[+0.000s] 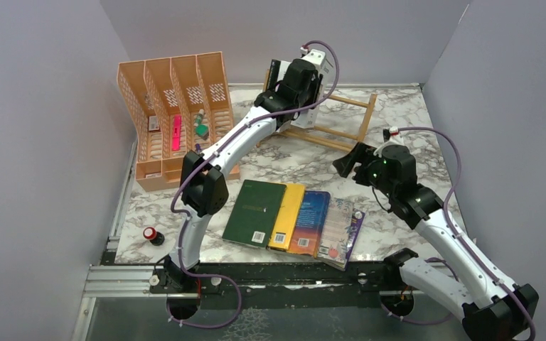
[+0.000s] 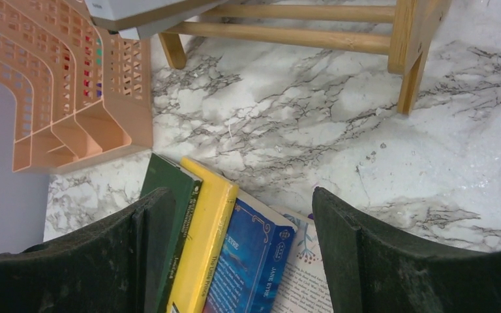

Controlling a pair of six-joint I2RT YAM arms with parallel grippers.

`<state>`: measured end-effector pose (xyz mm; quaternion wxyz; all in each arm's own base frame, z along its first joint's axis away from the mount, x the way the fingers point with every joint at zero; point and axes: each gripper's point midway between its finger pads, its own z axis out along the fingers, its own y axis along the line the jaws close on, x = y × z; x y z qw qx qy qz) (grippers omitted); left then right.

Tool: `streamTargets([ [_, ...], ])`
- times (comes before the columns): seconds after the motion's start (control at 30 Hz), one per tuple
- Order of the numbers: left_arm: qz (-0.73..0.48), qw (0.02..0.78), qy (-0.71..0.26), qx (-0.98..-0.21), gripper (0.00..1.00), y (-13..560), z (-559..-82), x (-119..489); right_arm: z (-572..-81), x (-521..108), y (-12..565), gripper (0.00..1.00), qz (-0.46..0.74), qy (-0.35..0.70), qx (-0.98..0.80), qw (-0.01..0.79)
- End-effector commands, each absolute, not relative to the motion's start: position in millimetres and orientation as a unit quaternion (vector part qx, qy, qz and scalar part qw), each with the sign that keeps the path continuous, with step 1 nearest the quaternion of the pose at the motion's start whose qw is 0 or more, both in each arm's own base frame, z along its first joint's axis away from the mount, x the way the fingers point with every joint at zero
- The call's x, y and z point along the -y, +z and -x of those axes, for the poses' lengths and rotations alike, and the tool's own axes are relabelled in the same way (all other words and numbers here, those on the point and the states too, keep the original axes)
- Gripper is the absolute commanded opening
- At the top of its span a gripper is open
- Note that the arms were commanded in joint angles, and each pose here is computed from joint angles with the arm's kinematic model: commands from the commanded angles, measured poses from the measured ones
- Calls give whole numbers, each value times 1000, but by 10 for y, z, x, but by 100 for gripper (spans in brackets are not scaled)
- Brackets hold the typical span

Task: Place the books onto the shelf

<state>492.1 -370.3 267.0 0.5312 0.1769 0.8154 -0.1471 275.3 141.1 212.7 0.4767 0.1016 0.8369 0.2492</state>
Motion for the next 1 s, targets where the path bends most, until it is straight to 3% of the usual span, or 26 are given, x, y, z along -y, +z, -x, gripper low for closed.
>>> streamTargets([
  [0.0, -153, 588, -131, -783, 28, 3025, -5094, 3699, -2768, -1429, 2037, 81, -107, 252, -841, 467],
  [0.57, -155, 610, -72, -774, 31, 2497, -5269, 3571, -2841, -1533, 1815, 80, -102, 254, -856, 438],
  [0.97, -148, 621, -64, -767, 57, 2663, -5282, 3526, -2846, -1595, 1784, 80, -99, 266, -858, 429],
])
